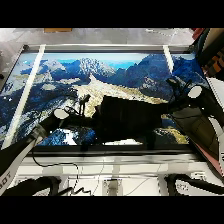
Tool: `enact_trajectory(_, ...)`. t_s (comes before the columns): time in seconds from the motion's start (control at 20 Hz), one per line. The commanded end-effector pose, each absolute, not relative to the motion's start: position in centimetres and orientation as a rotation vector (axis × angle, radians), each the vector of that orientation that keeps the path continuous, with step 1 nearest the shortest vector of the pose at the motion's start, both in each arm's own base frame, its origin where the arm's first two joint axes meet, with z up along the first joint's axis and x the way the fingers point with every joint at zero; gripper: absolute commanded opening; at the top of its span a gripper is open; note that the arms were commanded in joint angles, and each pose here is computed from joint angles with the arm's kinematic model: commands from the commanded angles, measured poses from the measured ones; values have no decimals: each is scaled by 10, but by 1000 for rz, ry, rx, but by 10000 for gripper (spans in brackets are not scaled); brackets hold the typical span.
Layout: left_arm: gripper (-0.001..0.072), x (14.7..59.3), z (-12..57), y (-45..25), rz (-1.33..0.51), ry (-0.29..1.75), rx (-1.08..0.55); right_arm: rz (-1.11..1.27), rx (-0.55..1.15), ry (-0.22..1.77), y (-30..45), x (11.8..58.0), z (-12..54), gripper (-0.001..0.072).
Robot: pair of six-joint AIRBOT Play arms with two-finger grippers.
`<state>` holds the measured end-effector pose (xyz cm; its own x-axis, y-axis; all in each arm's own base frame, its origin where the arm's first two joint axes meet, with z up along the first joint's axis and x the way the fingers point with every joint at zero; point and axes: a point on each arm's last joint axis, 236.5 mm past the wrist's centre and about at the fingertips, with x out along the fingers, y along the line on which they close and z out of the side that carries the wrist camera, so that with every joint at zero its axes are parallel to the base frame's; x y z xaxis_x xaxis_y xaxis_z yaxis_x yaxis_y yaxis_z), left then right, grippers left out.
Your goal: Fold the clothes and pants, and hang the long-sleeved shirts on hangers.
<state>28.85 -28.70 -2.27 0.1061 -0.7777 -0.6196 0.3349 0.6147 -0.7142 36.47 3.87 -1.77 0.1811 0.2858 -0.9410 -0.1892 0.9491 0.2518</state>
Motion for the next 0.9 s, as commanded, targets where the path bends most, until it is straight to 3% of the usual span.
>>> enact_trajectory(0.0,23,274,-53,-289,-827,1319,-460,351,39,1520,29,327,-31,39)
enact_trajectory(0.1,37,273,-60,-289,-819,1337,-463,369,37,1594,29,309,-32,40)
enact_trajectory(0.15,160,273,-61,-289,-818,1340,-463,363,23,1607,25,307,-32,54)
enact_trajectory(0.25,613,273,-61,-289,-818,1340,-464,342,-6,1605,18,308,-34,491)
enact_trajectory(0.3,693,273,-61,-289,-818,1340,-464,321,-33,1592,11,312,-35,505)
enact_trajectory(0.4,692,273,-61,-289,-818,1340,-464,195,-102,1544,-21,328,-39,505)
enact_trajectory(0.55,692,273,-61,-289,-818,1340,-464,41,67,1513,-55,332,-38,502)
enact_trajectory(0.65,692,273,-61,-289,-818,1340,-464,3,236,1489,-72,328,-36,427)
enact_trajectory(0.85,692,274,-61,-289,-815,1337,-463,284,689,1330,-30,333,-9,428)
